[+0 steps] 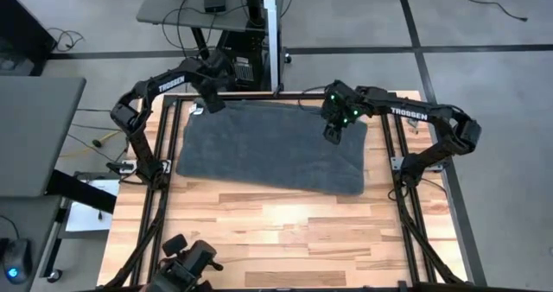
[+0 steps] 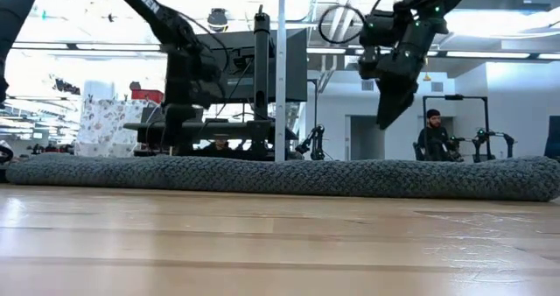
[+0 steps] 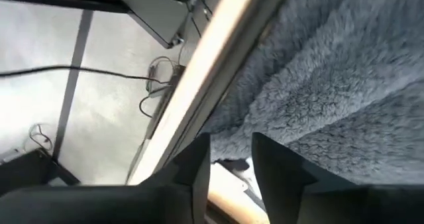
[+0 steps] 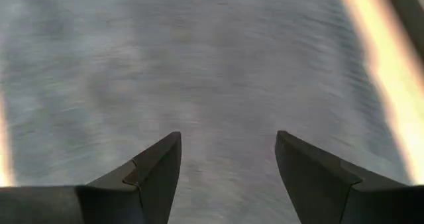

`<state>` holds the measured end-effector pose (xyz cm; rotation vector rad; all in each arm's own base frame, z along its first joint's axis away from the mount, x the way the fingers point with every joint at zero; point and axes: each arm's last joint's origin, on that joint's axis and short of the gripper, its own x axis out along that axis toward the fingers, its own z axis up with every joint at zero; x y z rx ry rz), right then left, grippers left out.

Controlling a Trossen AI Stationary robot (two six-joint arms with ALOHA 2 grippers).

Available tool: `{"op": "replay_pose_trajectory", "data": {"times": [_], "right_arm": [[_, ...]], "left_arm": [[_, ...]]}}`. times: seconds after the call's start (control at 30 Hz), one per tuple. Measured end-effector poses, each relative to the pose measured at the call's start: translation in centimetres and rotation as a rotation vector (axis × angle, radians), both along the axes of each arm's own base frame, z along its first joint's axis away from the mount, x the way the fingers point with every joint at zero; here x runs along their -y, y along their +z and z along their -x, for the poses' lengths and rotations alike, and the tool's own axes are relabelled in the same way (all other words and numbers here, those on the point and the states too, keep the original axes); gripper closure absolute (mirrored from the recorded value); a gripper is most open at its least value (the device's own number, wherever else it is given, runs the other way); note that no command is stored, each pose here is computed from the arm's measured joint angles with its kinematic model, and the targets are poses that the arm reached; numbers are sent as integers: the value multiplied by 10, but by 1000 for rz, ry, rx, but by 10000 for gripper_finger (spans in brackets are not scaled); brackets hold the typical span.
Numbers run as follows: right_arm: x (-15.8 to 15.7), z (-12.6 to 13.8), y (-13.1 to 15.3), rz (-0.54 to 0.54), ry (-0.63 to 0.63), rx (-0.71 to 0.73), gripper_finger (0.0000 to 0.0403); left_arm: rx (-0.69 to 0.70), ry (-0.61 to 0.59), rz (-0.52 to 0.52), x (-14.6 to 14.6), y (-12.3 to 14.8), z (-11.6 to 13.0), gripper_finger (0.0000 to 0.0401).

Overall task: Roll towel
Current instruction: Fold the black towel

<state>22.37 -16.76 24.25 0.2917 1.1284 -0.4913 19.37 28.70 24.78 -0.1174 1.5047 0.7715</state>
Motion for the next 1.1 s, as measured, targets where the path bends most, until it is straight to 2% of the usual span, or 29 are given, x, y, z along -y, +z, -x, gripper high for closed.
{"op": "replay_pose_trajectory", "data": {"times": [0.07,0.17,0.27,0.5,0.7,0.8,0.93,0.97,1.03,1.1], "right_arm": [[14,10,-5,6,-65,-23,171],[37,24,-22,-30,-117,-88,171],[54,34,-42,-56,-31,-170,171],[65,36,-68,-92,167,-269,171],[70,37,-78,-95,237,-295,177],[71,40,-76,-100,251,-304,224],[73,43,-64,-155,245,-332,366],[74,43,-57,-164,242,-336,383],[81,42,-42,-160,222,-327,391],[93,41,-26,-107,196,-290,399]], "left_arm": [[59,10,28,5,7,0,299],[182,-34,138,13,9,-4,299],[243,-60,229,22,8,-10,300],[225,-118,260,38,7,-26,300],[226,-136,260,42,7,-31,300],[226,-133,261,42,7,-31,300],[216,-130,272,43,7,-30,300],[212,-130,276,44,7,-29,300],[210,-130,276,44,7,-29,300],[205,-130,273,44,7,-29,300]]}}
